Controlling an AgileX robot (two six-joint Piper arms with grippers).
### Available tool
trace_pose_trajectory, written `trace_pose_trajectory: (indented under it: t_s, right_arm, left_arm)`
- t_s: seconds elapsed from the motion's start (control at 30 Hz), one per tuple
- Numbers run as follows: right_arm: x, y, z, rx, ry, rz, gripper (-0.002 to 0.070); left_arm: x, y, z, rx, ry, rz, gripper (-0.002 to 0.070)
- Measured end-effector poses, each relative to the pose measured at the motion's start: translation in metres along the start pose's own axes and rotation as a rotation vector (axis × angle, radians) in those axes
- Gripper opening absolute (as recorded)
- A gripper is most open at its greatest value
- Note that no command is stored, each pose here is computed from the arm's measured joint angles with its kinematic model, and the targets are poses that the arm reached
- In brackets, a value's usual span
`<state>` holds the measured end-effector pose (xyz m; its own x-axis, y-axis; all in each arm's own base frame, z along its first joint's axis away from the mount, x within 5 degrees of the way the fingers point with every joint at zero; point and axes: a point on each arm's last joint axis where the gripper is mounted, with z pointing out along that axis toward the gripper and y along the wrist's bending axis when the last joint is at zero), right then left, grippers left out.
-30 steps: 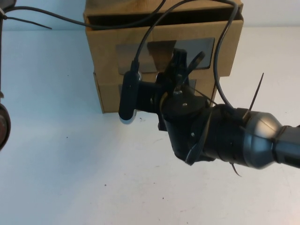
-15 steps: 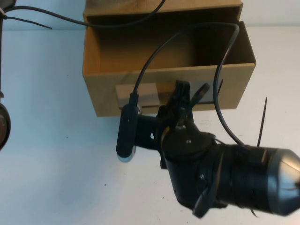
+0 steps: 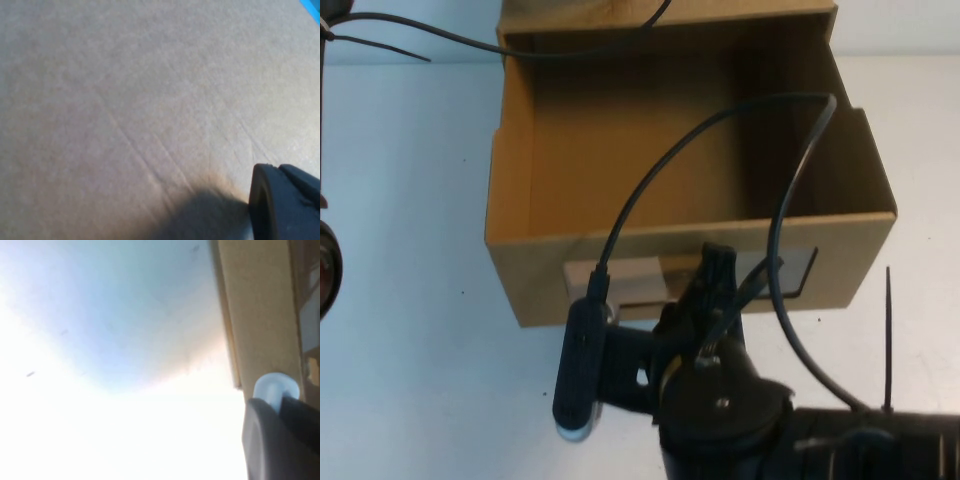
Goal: Open the shoe box
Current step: 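Pull the top drawer of the cardboard box fully open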
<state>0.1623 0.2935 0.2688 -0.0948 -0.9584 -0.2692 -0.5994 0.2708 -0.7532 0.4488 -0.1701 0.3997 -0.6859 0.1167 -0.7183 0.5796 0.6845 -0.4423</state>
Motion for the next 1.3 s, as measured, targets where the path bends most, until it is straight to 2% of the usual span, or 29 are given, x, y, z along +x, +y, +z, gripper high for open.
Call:
trace_pose_trajectory:
  t_s: [0.23,0.67,0.77,0.9,1.0,1.17,1.3]
  right_arm:
    - [-0.002,0.017,-0.017,-0.048,0.010,-0.029,0.0008]
    - [0.003,0.018,-0.022,-0.089,0.044,0.006,0.0022]
    - [0.002,0.021,-0.028,-0.147,0.051,0.049,0.0095]
    - [-0.004,0.017,-0.039,-0.186,0.024,0.089,0.0287]
    - [-0.006,0.009,-0.047,-0.194,0.007,0.111,0.0340]
    - [-0.006,0.003,-0.062,-0.282,0.052,0.132,0.0314]
    - [-0.011,0.000,-0.088,-0.391,0.036,0.144,0.0262]
  left_arm:
    - [0.000,0.000,0.000,0.000,0.000,0.000,-0.0004]
    - [0.000,0.000,0.000,-0.002,0.000,0.001,-0.0004]
    - [0.000,0.000,0.000,-0.004,-0.001,0.001,-0.0004]
    - [0.000,0.000,0.000,-0.004,-0.003,0.001,-0.0004]
    - [-0.001,0.000,-0.002,-0.009,-0.006,0.005,-0.0004]
    - [-0.004,-0.008,-0.016,-0.043,-0.017,0.036,-0.0004]
    - [-0.010,-0.024,-0.039,-0.049,-0.055,0.069,-0.0004]
